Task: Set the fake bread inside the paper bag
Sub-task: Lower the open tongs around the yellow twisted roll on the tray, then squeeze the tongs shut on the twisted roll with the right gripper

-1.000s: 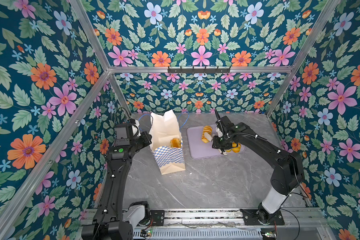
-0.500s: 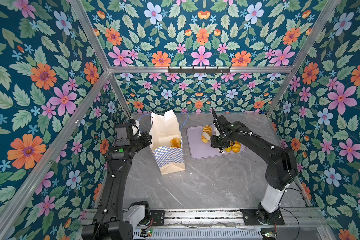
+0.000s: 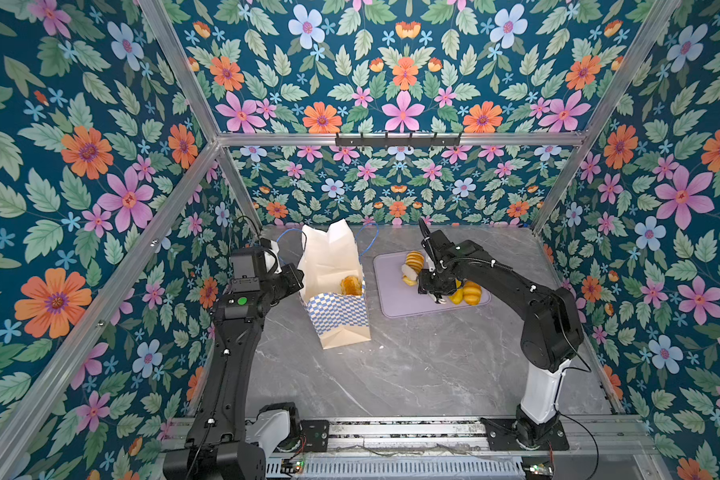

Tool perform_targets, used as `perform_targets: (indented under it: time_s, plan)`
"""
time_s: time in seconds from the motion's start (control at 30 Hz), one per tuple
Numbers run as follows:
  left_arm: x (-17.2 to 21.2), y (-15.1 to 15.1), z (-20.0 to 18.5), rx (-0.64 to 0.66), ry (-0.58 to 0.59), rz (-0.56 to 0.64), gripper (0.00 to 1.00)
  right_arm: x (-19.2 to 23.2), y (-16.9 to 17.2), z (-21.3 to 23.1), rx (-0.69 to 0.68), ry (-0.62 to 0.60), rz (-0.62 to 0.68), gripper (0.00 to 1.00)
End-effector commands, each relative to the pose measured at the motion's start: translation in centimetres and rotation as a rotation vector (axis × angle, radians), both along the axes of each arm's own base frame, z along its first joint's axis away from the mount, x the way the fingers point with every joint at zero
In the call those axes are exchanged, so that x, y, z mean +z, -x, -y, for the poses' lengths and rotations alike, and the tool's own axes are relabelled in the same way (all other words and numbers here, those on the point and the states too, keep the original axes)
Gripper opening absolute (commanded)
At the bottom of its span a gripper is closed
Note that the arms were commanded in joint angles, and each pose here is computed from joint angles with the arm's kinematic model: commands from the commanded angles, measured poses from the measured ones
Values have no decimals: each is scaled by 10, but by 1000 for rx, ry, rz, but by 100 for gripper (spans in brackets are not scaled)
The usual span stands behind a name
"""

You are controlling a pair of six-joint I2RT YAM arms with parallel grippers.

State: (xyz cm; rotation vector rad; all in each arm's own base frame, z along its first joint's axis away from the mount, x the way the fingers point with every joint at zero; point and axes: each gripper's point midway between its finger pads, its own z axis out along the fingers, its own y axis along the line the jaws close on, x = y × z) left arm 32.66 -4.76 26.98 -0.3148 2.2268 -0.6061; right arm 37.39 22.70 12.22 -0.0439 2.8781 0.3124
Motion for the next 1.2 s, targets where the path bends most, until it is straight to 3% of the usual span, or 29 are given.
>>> perform_targets:
  time_s: [0.0,0.83,1.17]
  plan:
    - [3,0,0,-5,0,12,14,-1,-3,1,-11,13,-1,57]
    - [2,2,0,-5,-2,10,14,-31,-22,-4,-23,62,-37,58]
    - [2,3,0,-4,-2,12,14,-33,-18,3,-50,69,-25,49]
